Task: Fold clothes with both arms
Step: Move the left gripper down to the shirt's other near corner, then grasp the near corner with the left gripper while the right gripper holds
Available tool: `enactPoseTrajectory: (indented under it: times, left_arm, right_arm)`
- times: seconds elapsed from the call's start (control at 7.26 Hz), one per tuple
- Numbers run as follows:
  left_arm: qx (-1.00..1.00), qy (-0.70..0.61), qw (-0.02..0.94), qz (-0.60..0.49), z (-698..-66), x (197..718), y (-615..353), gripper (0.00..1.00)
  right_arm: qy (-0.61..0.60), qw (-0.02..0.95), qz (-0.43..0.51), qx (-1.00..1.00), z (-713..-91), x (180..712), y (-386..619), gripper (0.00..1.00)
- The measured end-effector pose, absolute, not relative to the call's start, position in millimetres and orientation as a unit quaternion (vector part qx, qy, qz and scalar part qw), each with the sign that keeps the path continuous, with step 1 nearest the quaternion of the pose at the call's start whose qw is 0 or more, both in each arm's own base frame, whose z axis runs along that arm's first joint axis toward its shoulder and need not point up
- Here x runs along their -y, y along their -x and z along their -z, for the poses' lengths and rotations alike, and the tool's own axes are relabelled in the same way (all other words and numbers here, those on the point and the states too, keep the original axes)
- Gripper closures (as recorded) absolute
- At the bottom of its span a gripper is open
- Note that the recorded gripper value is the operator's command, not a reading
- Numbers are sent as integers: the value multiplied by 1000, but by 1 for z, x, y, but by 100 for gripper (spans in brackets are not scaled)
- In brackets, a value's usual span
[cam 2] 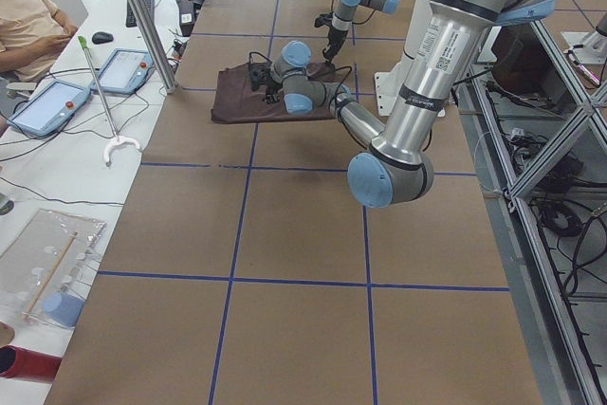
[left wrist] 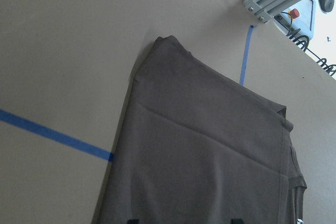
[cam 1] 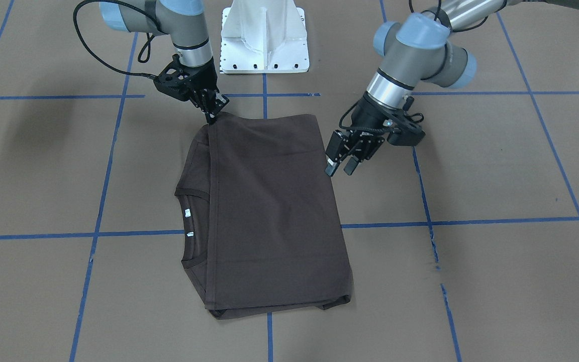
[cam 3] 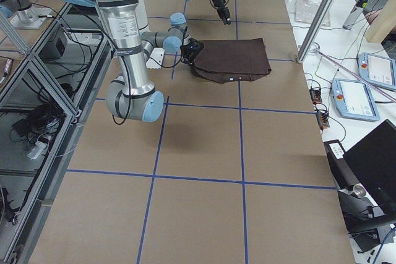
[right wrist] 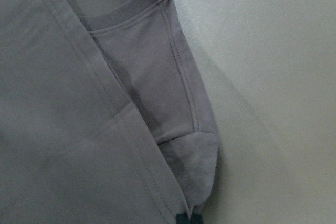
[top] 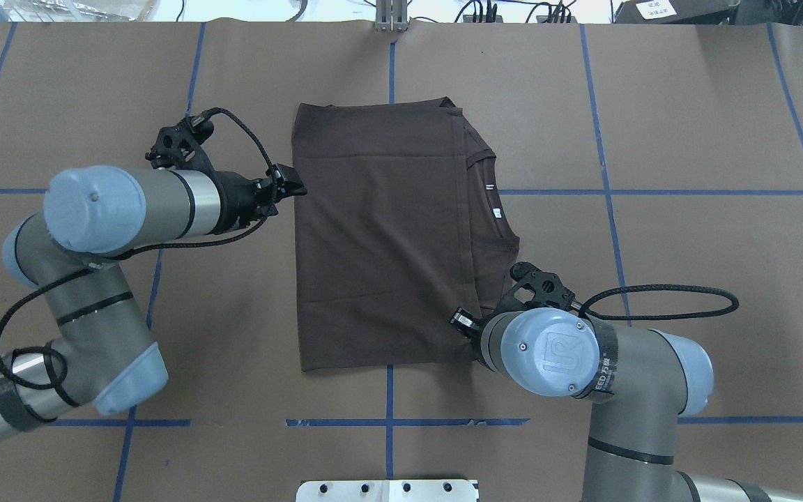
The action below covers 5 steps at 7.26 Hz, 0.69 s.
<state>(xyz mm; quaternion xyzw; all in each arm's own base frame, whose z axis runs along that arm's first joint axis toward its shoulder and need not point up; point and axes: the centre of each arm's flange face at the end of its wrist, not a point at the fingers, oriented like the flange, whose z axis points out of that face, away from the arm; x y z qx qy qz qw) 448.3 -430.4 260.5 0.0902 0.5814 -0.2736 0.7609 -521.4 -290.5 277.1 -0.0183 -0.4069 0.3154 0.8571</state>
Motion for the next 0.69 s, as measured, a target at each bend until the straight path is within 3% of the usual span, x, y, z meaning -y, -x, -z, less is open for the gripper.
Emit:
enactPoseTrajectory:
  times: [0.41,0.69]
  left_arm:
    - [-540,-30,782,310,-276,318,-497,35]
    - [-528,-14,787,320,-292,274,-519,35]
  right_arm:
    - [22,858,-313,407,-278,289,521,100]
    - [23,858,-313,406,-278,288,522,100]
